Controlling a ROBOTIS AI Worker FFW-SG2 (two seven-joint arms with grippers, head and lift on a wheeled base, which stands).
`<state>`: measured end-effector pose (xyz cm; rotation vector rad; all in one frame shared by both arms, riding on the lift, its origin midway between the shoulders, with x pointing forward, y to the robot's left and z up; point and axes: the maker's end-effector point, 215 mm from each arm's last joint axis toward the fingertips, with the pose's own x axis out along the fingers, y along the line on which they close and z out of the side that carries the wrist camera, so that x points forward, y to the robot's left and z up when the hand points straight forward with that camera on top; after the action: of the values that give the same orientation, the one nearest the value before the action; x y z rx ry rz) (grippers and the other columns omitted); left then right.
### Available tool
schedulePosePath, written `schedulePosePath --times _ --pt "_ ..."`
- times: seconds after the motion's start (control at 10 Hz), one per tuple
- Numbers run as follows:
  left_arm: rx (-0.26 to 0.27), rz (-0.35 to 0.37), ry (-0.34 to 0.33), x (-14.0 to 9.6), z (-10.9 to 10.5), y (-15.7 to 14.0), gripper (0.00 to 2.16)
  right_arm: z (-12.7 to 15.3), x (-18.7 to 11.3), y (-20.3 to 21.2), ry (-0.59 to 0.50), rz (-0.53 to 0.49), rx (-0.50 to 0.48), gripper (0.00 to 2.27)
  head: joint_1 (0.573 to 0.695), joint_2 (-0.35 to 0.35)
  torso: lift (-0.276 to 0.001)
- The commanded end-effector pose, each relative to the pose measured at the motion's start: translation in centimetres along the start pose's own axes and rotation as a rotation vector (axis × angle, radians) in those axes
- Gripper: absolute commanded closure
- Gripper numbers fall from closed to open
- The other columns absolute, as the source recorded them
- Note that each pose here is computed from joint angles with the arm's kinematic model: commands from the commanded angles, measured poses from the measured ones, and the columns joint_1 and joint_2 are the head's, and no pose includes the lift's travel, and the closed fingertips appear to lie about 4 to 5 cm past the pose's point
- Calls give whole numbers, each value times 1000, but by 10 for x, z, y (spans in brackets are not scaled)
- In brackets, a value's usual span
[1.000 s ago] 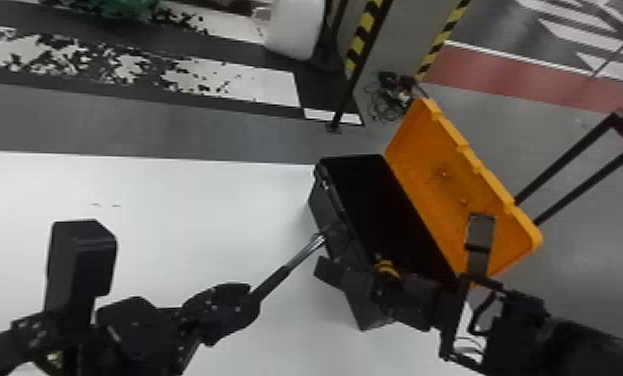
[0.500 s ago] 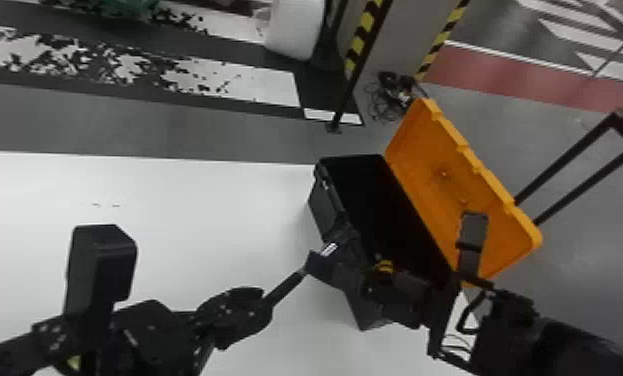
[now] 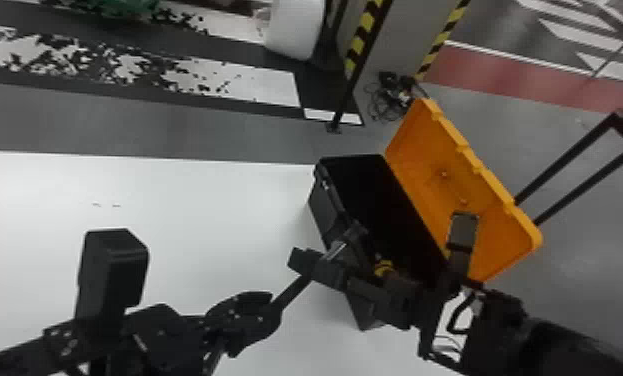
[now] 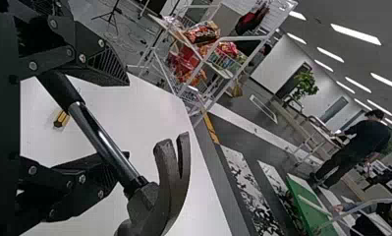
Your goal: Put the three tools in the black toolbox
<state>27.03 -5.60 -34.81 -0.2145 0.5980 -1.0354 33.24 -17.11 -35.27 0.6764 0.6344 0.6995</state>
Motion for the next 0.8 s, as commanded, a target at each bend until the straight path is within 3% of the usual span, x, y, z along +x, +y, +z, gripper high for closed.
schedulePosePath --times 0.0,0.6,0.7 --pt "4 7 7 -1 -4 2 1740 2 -1 1 -9 0 -9 2199 695 -350 -55" --pt "4 36 4 -2 -9 6 1713 11 -14 -3 -47 -24 -46 2236 695 -350 -55" --pt "1 39 4 -3 -10 8 1153 12 -17 -5 -51 -32 -49 2236 695 -350 -55"
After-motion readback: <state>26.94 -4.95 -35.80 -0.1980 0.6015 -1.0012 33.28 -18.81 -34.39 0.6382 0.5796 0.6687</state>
